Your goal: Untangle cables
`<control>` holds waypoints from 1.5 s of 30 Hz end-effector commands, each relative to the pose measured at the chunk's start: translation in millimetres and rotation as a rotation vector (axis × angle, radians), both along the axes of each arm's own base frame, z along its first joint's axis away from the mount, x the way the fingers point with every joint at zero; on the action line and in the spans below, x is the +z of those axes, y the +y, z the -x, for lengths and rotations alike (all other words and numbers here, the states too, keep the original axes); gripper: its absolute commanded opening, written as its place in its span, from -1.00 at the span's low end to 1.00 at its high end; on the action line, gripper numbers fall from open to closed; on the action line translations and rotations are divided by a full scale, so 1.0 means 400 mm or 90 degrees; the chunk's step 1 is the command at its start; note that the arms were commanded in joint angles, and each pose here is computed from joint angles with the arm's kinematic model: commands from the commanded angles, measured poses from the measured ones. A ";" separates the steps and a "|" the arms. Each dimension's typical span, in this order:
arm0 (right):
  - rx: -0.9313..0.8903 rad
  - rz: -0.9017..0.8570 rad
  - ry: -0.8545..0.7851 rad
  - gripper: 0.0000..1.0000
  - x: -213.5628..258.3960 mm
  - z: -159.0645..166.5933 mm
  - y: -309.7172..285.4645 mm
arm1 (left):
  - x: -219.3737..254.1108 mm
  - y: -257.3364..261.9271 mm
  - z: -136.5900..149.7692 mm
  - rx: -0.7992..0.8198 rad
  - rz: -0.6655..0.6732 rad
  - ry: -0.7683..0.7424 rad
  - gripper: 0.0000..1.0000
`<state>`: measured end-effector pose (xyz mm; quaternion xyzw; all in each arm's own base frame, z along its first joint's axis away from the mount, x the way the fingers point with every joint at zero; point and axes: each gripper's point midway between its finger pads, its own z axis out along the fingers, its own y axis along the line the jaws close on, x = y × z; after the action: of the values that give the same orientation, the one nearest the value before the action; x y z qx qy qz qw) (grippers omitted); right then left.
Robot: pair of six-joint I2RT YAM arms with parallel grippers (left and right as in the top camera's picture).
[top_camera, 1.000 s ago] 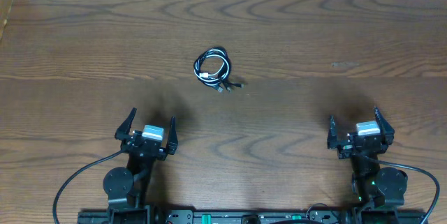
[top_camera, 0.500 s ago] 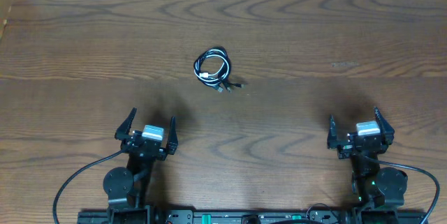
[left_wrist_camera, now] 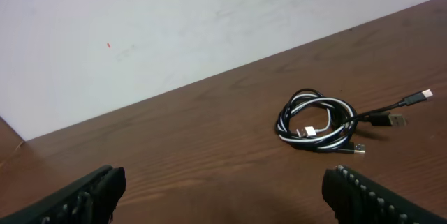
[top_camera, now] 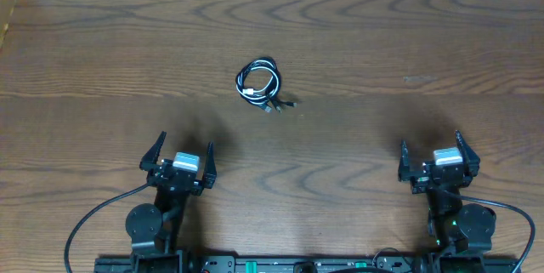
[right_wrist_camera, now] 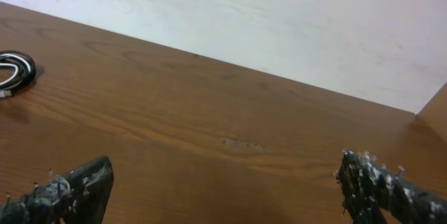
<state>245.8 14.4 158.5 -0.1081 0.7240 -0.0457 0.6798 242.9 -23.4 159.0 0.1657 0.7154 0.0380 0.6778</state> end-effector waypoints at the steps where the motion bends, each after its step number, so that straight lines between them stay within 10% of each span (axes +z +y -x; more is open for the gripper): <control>1: 0.005 0.008 -0.001 0.99 -0.002 0.001 0.005 | -0.038 -0.003 0.002 -0.004 0.004 0.030 0.90; 24: 0.026 -0.110 -0.028 0.99 0.082 0.007 0.022 | 0.164 -0.116 0.022 -0.171 0.142 0.063 0.90; 45: 0.151 -0.157 0.302 0.98 0.338 -0.100 0.129 | 0.293 -0.207 -0.258 -0.232 0.208 0.466 0.90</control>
<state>279.0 49.8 276.9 -0.0992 0.8392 0.1078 0.5237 328.2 -99.7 273.9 0.1754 0.8537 -0.2634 0.4135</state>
